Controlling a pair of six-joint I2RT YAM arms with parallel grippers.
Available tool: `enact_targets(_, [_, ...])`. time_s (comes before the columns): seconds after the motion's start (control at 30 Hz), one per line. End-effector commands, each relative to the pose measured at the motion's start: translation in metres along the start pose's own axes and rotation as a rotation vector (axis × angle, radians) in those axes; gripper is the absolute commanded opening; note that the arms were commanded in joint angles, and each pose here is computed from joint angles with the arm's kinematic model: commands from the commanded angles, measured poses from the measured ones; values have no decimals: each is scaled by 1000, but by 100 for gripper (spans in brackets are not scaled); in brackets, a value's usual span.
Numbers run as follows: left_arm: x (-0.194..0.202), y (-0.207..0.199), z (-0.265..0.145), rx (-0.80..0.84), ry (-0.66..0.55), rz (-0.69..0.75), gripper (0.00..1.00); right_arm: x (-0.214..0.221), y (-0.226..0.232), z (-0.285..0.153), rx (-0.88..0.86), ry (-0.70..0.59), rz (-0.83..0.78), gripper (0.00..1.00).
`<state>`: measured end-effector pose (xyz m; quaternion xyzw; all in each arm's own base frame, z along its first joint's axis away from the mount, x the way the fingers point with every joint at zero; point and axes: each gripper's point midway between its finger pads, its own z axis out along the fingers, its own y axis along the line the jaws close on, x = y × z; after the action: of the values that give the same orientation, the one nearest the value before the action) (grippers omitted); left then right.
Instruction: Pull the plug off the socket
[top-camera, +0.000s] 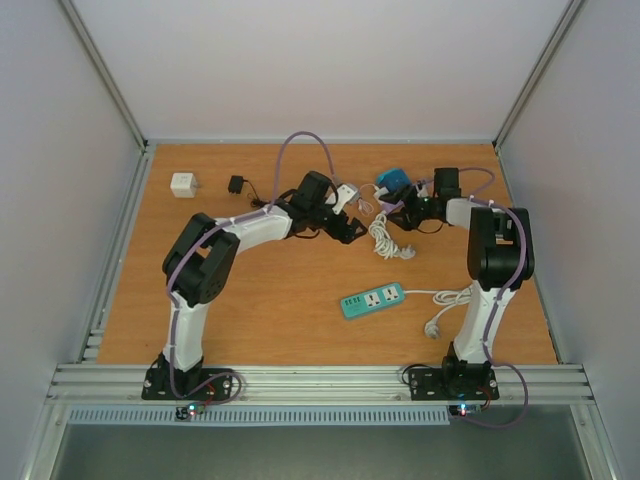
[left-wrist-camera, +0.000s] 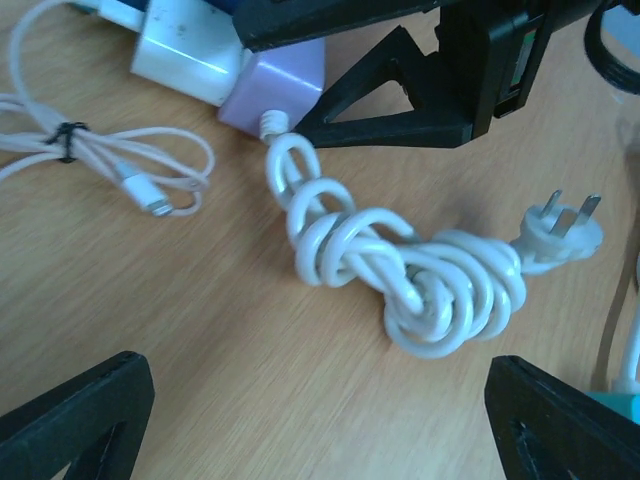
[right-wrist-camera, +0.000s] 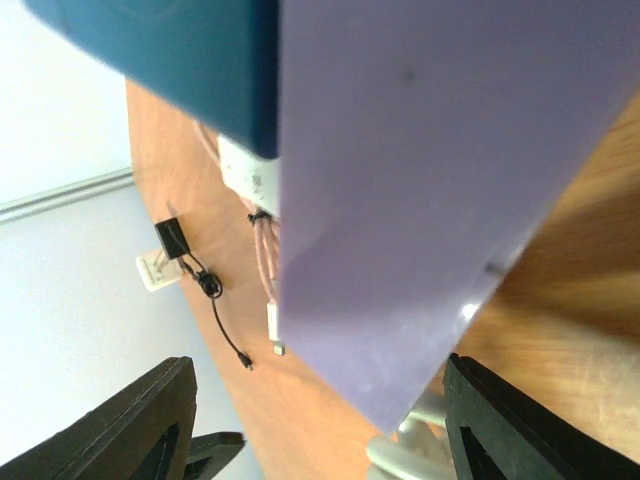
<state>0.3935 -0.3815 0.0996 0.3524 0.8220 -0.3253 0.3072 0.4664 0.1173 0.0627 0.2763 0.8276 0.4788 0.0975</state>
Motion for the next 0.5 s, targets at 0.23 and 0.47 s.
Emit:
enact_targets(0.23, [-20, 0, 58, -174, -63, -182, 100, -5, 8, -54, 8, -19, -99, 71])
enact_targets(0.47, [10, 14, 89, -275, 10, -247, 97, -26, 0, -90, 51, -99, -122, 72])
